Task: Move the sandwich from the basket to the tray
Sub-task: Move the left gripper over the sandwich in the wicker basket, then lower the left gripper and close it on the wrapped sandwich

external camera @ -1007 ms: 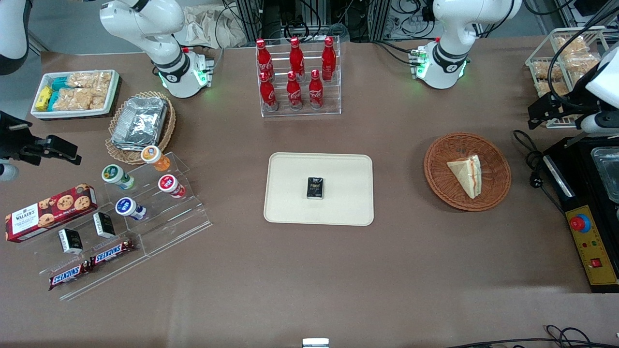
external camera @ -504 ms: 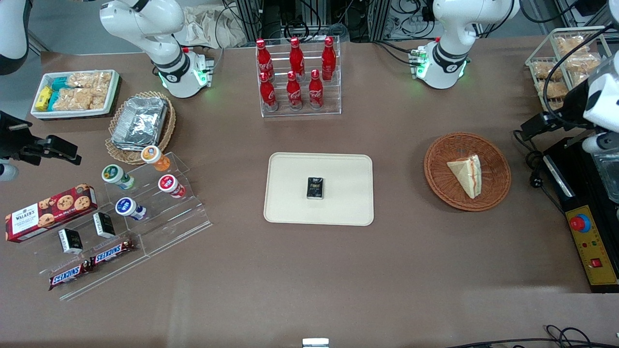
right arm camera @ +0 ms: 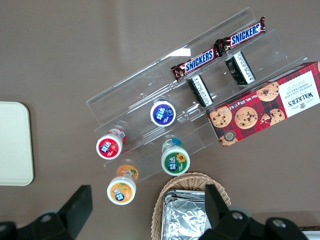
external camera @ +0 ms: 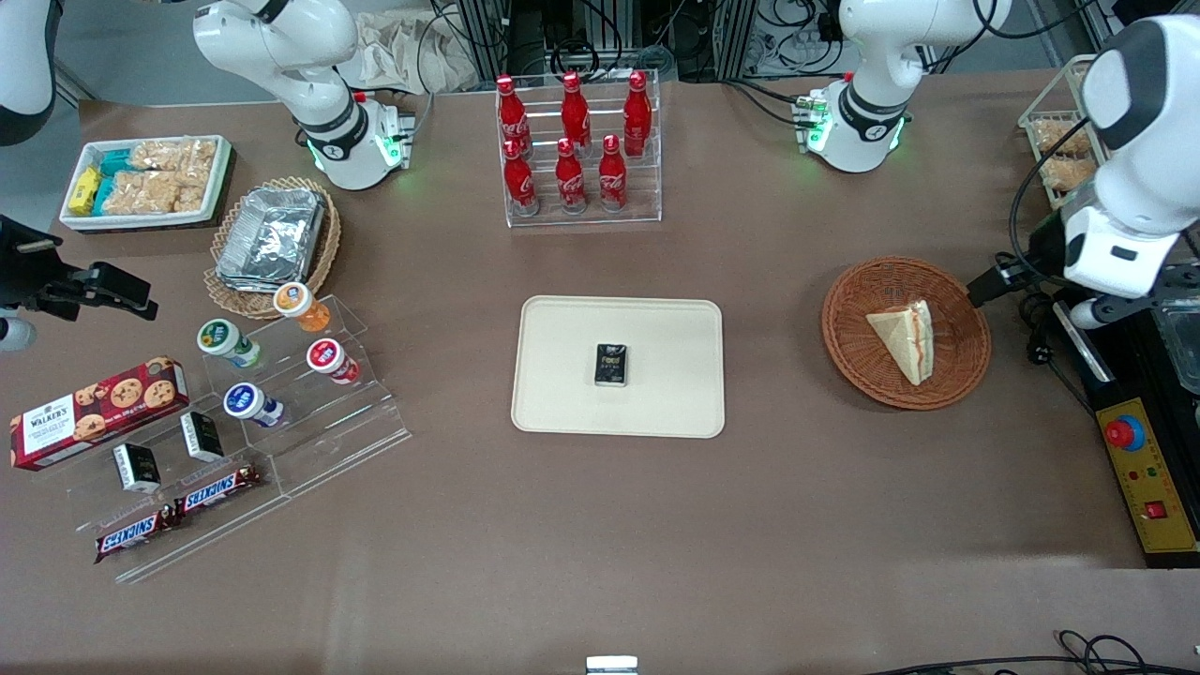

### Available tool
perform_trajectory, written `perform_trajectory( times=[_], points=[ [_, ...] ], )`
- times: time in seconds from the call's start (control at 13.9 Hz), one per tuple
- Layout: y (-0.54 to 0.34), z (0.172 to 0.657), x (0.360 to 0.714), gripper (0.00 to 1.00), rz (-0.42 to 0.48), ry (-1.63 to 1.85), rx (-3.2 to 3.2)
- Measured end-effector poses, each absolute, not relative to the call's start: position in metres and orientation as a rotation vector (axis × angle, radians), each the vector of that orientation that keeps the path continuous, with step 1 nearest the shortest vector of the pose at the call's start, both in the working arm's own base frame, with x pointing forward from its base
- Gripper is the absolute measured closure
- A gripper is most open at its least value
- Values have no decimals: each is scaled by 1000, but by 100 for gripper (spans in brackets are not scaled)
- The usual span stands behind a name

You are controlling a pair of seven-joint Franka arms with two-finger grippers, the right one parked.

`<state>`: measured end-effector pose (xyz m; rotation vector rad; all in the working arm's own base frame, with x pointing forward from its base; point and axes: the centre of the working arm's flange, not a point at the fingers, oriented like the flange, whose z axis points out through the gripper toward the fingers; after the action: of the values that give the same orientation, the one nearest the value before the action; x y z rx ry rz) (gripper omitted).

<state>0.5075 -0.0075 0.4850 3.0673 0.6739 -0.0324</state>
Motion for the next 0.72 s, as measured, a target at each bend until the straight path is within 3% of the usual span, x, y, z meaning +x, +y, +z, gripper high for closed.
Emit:
perform_trajectory(
  times=[0.72],
  points=[
    [-16, 372, 486, 0, -87, 803, 3051]
  ],
)
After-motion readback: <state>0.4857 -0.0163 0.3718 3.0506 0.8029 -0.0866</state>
